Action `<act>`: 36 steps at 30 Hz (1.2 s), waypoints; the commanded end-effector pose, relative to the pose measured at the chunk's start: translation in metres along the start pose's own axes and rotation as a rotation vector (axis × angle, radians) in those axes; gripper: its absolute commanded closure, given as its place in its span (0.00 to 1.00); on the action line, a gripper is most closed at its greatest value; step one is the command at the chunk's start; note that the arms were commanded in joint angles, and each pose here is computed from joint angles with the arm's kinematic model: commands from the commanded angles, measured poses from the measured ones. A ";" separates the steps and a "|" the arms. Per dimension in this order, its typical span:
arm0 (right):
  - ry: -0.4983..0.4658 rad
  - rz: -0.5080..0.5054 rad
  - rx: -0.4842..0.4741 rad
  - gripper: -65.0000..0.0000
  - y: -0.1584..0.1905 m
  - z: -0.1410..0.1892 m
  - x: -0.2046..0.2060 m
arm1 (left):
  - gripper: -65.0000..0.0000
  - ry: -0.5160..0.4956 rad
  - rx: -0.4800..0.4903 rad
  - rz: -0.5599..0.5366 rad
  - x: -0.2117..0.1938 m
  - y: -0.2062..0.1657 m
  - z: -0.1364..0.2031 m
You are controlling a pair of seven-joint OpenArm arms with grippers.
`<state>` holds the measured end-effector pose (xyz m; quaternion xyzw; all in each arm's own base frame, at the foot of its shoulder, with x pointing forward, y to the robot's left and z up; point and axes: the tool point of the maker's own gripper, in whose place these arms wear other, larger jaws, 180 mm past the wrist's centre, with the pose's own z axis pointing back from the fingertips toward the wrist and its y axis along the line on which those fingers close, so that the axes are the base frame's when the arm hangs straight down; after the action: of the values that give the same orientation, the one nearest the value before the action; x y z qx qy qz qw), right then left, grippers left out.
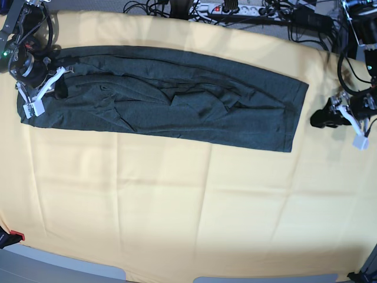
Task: Fold the T-shirt properly
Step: 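Grasp the strip's other end with the left gripper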
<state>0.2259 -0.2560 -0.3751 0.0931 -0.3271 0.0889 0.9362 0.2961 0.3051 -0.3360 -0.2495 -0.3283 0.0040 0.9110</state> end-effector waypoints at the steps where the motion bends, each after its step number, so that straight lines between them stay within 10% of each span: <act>1: -0.007 0.019 -0.018 1.00 -0.005 0.004 0.006 | 0.36 -0.041 0.008 -0.020 0.015 0.000 0.007; 27: -0.005 0.021 -0.020 1.00 -0.006 0.004 0.005 | 0.37 0.193 -0.222 -0.056 -0.064 -0.076 -0.069; 34: -0.004 0.021 -0.020 1.00 -0.006 0.004 0.005 | 1.00 0.197 -0.210 -0.064 -0.063 -0.073 -0.068; 36: -0.004 0.021 -0.021 1.00 -0.006 0.004 0.005 | 1.00 0.184 -0.209 -0.061 -0.059 -0.073 -0.067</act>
<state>0.2259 -0.2560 -0.3751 0.0931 -0.3271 0.0889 0.9362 0.2872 0.1897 -0.3736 -0.3616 -0.2791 -0.0677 0.8870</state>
